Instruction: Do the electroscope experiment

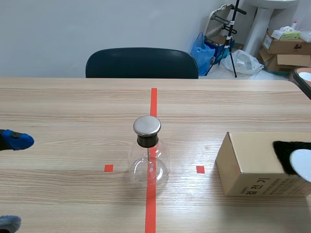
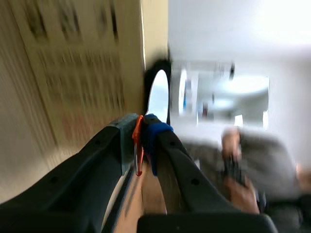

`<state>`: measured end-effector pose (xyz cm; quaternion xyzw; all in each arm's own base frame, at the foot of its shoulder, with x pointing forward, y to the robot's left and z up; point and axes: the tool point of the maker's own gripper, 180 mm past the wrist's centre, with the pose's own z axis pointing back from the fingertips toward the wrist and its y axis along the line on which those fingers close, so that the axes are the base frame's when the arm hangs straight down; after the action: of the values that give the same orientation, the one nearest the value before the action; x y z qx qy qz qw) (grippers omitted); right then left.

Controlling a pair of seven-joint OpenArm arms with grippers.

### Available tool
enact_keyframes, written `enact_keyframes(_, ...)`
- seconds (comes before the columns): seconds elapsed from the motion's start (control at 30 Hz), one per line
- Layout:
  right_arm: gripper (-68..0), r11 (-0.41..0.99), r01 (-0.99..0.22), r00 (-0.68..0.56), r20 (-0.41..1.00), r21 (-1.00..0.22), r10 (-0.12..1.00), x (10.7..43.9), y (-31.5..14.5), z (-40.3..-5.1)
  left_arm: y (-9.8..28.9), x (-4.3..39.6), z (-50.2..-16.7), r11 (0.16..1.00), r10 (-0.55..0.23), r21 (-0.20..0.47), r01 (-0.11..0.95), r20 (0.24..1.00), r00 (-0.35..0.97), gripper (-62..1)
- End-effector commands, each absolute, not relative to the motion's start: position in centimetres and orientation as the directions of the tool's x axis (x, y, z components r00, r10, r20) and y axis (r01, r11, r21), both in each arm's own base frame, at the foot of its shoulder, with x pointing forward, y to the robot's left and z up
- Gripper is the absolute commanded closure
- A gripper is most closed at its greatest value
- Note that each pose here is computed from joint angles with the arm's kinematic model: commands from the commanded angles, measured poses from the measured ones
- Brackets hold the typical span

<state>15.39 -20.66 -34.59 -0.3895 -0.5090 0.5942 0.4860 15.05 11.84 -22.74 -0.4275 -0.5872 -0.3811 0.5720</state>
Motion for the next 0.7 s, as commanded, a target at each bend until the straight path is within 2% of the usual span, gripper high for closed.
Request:
enact_keyframes(0.0,-1.7,-0.018,-0.122,-0.166,0.002,-0.992,0.986,16.1,-21.7,-33.6,11.8,15.2,-22.2,0.349,0.089,-0.041,0.936,0.996,0.01,-62.3)
enact_keyframes(0.07,-1.8,-0.019,-0.13,-0.045,-0.013,-0.991,0.999,16.0,-23.9,-33.7,11.8,15.2,-22.2,0.349,0.089,-0.041,0.936,0.996,0.011,-62.3)
enact_keyframes(0.1,-1.8,-0.021,-0.131,-0.038,-0.016,-0.991,0.999,16.0,-24.1,-33.7,11.8,15.2,-22.2,0.349,0.089,-0.041,0.936,0.996,0.011,-62.3)
enact_keyframes(0.2,-1.7,-0.022,-0.126,-0.208,0.005,-0.992,0.978,15.8,-20.9,-33.7,11.8,15.2,-22.2,0.349,0.089,-0.041,0.936,0.996,0.011,-62.3)
enact_keyframes(0.23,-1.8,-0.02,-0.126,-0.23,0.009,-0.992,0.973,15.8,-20.5,-33.6,11.8,15.2,-22.2,0.349,0.089,-0.041,0.936,0.996,0.01,-62.3)
enact_keyframes(0.27,-1.7,-0.018,-0.126,-0.19,0.006,-0.992,0.982,15.9,-21.2,-33.6,11.8,15.2,-22.2,0.349,0.089,-0.041,0.936,0.996,0.011,-62.3)
enact_keyframes(0.33,-1.7,-0.014,-0.133,-0.015,-0.012,-0.991,1.0,15.9,-24.2,-33.8,11.8,15.2,-22.2,0.349,0.09,-0.041,0.936,0.996,0.01,-62.3)
enact_keyframes(0.37,-1.7,-0.022,-0.137,0.018,-0.024,-0.99,1.0,15.8,-24.8,-33.8,11.8,15.2,-22.2,0.349,0.089,-0.041,0.936,0.996,0.01,-62.3)
enact_keyframes(0.4,-1.7,-0.029,-0.139,-0.016,-0.026,-0.99,1.0,15.8,-24.2,-33.9,11.8,15.2,-22.2,0.349,0.089,-0.041,0.936,0.996,0.01,-62.3)
enact_keyframes(0.5,-1.8,-0.025,-0.137,-0.226,0.007,-0.99,0.974,15.5,-20.4,-33.9,11.8,15.2,-22.2,0.349,0.089,-0.041,0.936,0.996,0.01,-62.3)
enact_keyframes(0.53,-1.8,-0.017,-0.135,-0.214,0.013,-0.991,0.977,15.5,-20.5,-33.9,11.8,15.2,-22.2,0.349,0.09,-0.041,0.936,0.996,0.01,-62.3)
enact_keyframes(0.63,-1.7,-0.015,-0.14,0.026,-0.019,-0.99,0.999,15.7,-24.9,-33.9,11.8,15.2,-22.2,0.349,0.089,-0.041,0.936,0.996,0.01,-62.3)
enact_keyframes(0.67,-1.7,-0.022,-0.141,0.028,-0.026,-0.99,0.999,15.7,-24.9,-33.9,11.8,15.2,-22.2,0.349,0.089,-0.041,0.936,0.996,0.01,-62.3)
